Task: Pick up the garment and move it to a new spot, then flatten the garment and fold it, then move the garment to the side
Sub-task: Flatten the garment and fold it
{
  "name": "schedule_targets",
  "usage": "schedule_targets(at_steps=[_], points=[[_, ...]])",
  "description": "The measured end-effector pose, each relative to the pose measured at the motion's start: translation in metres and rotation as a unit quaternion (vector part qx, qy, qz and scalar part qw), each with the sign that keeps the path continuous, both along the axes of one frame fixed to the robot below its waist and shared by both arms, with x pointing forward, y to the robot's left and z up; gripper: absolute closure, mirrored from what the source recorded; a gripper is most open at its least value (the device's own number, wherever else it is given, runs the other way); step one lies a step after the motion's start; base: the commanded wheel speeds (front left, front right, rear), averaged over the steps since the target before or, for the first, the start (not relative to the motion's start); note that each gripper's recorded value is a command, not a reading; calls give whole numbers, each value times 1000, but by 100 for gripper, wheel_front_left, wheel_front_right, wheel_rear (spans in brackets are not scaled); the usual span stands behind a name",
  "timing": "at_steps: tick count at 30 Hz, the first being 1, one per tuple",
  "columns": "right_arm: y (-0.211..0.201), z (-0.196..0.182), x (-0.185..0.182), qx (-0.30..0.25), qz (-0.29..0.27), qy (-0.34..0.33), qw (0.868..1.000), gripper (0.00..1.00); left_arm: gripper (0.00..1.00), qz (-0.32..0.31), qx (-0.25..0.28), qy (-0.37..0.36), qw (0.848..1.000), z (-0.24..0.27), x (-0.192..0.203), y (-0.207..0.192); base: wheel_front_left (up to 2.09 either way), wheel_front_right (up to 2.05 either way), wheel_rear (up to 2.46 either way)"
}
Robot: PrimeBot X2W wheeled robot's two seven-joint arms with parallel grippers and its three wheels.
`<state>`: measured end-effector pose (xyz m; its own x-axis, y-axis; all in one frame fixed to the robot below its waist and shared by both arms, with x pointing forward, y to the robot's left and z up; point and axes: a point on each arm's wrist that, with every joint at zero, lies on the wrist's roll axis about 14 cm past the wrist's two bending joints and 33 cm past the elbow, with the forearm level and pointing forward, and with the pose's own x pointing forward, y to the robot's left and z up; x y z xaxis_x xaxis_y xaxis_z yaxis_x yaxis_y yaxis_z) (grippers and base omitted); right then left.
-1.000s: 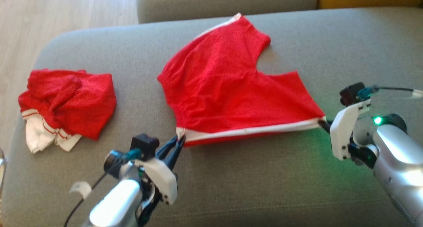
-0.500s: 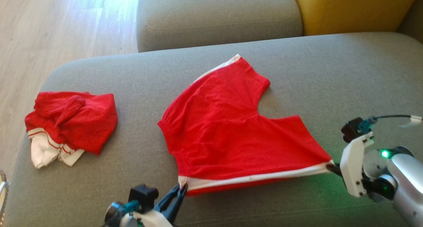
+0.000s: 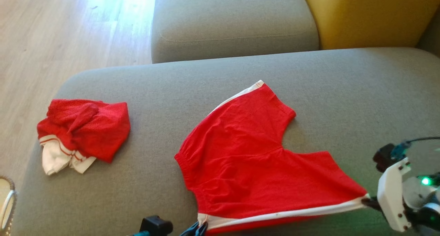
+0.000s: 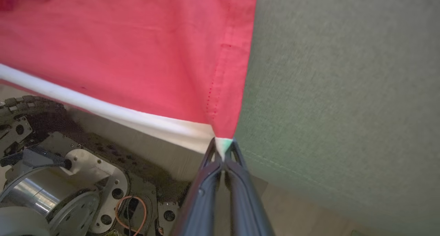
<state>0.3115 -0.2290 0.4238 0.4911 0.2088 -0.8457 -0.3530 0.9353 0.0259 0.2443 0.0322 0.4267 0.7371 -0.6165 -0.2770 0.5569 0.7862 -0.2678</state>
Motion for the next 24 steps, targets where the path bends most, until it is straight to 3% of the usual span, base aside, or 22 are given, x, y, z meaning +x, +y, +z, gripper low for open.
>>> schedule_targets(at_steps=[13,24], points=[[32,53,60,14,10,-98,995,100,100,38,-38,-20,998,33,25,12,0,0,0],[66,99,150,26,19,-171,985,100,100,73,-63,-36,995,56,73,13,0,0,0]])
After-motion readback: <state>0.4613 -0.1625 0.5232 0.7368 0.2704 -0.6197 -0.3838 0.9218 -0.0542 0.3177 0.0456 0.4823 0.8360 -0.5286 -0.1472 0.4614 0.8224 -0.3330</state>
